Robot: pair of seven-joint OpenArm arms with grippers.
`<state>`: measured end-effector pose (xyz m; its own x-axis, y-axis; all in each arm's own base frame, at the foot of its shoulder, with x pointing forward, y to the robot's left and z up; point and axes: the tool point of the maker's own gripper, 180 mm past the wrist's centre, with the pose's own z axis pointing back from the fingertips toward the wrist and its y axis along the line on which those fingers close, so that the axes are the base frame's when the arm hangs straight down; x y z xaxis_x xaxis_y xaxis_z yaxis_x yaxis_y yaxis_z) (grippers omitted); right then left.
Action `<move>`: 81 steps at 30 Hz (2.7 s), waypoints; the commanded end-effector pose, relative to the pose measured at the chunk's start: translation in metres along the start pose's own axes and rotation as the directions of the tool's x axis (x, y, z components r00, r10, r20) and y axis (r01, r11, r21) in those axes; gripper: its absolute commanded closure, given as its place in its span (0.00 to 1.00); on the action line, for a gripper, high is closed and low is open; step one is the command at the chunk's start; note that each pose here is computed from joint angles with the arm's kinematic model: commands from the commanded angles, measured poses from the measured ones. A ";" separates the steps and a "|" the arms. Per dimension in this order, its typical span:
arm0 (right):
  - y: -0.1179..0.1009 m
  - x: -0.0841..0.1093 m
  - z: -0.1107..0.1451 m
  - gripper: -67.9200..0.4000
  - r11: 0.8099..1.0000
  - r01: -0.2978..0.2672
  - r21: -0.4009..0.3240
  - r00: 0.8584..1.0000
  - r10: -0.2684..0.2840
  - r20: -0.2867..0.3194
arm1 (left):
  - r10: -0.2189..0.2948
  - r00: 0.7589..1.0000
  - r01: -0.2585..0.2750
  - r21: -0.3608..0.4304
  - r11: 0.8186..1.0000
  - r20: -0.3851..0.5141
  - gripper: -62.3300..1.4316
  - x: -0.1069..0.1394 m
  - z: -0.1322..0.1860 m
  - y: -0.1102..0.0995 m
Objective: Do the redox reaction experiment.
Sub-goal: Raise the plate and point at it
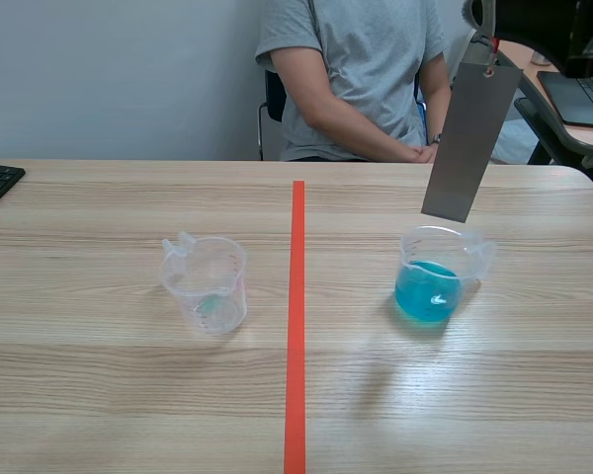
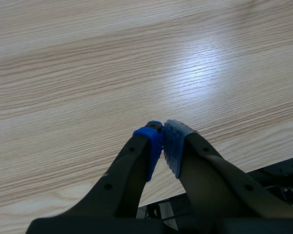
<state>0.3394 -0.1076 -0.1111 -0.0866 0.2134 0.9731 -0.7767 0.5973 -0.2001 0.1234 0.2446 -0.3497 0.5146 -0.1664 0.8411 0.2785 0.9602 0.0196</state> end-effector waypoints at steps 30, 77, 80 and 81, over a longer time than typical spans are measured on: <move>-0.004 0.016 0.003 0.97 0.999 -0.032 -0.001 0.999 0.032 0.030 | -0.024 0.999 0.024 -0.022 0.999 0.022 0.90 0.009 0.000 0.002; -0.004 0.015 0.002 0.97 1.000 -0.031 -0.001 0.999 0.031 0.030 | -0.242 0.837 0.509 -0.540 0.670 0.490 0.90 0.213 -0.178 -0.198; -0.004 0.015 0.002 0.97 1.000 -0.031 -0.001 0.999 0.031 0.030 | -0.231 0.847 0.495 -0.552 0.671 0.479 0.90 0.215 -0.192 -0.208; -0.004 0.015 0.002 0.97 1.000 -0.031 -0.001 0.999 0.031 0.030 | -0.228 0.850 0.491 -0.556 0.671 0.476 0.90 0.216 -0.196 -0.211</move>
<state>0.3395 -0.1078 -0.1124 -0.0816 0.2192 0.9723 -0.7768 0.5973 -0.1998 0.3298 -0.0312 -0.2942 0.0191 -0.2917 0.9563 0.8917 0.4376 0.1157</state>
